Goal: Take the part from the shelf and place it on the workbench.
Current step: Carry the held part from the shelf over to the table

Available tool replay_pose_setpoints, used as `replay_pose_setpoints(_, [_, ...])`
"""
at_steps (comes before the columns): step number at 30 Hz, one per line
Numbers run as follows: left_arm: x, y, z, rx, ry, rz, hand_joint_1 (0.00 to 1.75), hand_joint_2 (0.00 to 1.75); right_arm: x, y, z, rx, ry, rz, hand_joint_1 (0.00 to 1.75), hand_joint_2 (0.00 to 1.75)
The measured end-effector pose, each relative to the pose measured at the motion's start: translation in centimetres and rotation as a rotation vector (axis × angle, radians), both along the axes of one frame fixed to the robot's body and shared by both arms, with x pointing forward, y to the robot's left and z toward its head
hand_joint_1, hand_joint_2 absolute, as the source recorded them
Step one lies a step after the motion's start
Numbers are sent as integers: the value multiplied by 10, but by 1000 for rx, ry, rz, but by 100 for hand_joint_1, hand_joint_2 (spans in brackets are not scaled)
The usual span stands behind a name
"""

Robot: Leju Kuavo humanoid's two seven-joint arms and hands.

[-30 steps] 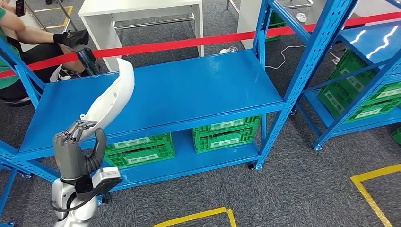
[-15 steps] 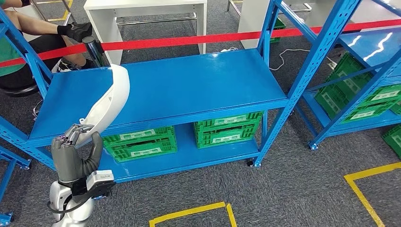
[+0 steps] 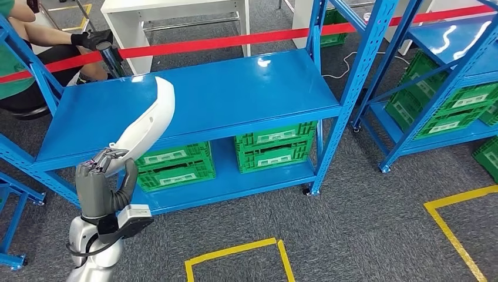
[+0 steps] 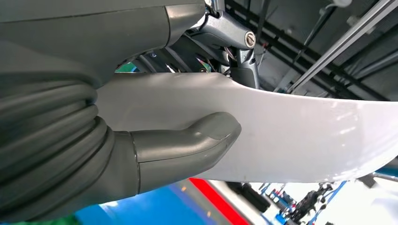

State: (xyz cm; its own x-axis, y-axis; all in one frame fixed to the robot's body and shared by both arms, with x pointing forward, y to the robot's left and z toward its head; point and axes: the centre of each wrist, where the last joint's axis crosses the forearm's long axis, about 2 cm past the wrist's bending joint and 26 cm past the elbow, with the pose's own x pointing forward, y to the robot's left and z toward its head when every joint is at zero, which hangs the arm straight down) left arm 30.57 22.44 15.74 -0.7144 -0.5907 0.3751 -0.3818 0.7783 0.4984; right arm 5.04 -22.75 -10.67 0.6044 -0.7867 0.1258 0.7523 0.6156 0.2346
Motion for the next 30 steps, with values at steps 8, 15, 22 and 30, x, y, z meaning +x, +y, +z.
replay_pose_setpoints(8, [-7,-6,0,14,15,6,175,175,-2,0,0,-1,6,19,0,0])
replay_pose_setpoints(15, [-14,-11,-3,16,37,-1,175,175,-2,-1,0,-6,-11,19,0,0])
replay_pose_setpoints(22, [-15,-12,-2,13,32,0,175,175,1,-2,0,-9,-16,18,0,0])
replay_pose_setpoints(30, [-15,-12,-4,12,39,2,175,175,0,-3,0,-20,-7,14,0,0])
